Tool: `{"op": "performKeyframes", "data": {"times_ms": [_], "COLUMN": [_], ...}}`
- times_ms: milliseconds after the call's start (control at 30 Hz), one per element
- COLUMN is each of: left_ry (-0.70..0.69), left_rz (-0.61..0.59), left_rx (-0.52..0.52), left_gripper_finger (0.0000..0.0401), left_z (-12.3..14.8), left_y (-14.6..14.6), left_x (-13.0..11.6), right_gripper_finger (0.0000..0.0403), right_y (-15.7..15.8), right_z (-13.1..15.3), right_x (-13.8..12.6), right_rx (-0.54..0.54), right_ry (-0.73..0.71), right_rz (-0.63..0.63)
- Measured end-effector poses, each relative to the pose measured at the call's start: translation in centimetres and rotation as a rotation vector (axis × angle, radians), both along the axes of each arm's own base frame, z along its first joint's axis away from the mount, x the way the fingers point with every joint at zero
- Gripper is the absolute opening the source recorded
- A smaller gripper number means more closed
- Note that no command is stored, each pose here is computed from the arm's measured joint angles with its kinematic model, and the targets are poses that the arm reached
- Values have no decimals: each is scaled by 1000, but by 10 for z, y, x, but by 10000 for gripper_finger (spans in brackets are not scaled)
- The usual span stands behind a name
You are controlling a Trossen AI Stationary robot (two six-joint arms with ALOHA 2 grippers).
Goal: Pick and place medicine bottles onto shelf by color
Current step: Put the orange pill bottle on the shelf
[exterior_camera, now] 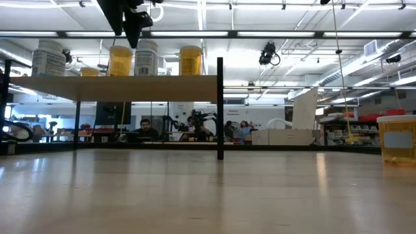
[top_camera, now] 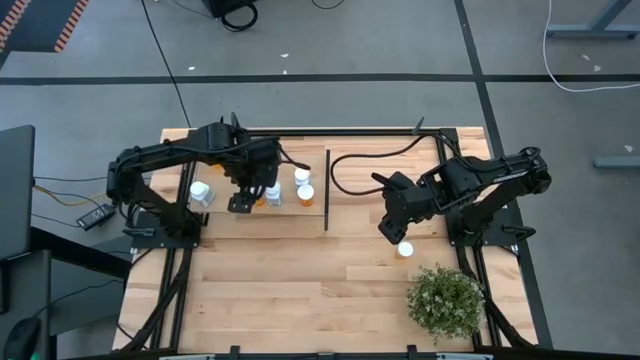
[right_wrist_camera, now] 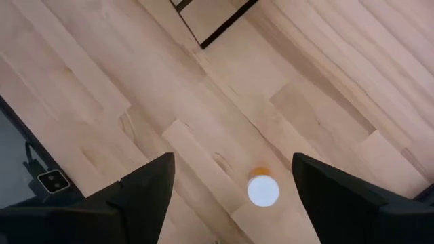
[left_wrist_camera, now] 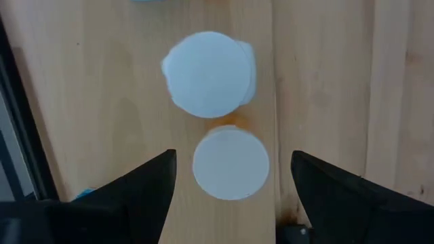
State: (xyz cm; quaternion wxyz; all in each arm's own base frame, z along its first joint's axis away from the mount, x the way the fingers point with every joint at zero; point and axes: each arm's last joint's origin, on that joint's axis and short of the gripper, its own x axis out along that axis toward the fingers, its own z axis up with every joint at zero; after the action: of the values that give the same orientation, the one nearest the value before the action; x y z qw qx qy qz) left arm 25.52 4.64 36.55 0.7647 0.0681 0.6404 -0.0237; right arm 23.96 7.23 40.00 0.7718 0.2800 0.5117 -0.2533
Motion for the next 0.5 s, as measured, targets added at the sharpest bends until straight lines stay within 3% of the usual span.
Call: {"op": "performKeyframes", "data": {"times_ms": [500], "left_ry": [72], "left_rz": [-2], "left_rx": [-15], "left_gripper_finger": [296], "left_z": [-12], "left_y": [8], "left_x": [8], "right_gripper_finger": [303], "right_y": [0], "right_z": [0], "right_x": [0], "right_rx": [-25], "right_ry": [-6], "right_rz": [14]}}
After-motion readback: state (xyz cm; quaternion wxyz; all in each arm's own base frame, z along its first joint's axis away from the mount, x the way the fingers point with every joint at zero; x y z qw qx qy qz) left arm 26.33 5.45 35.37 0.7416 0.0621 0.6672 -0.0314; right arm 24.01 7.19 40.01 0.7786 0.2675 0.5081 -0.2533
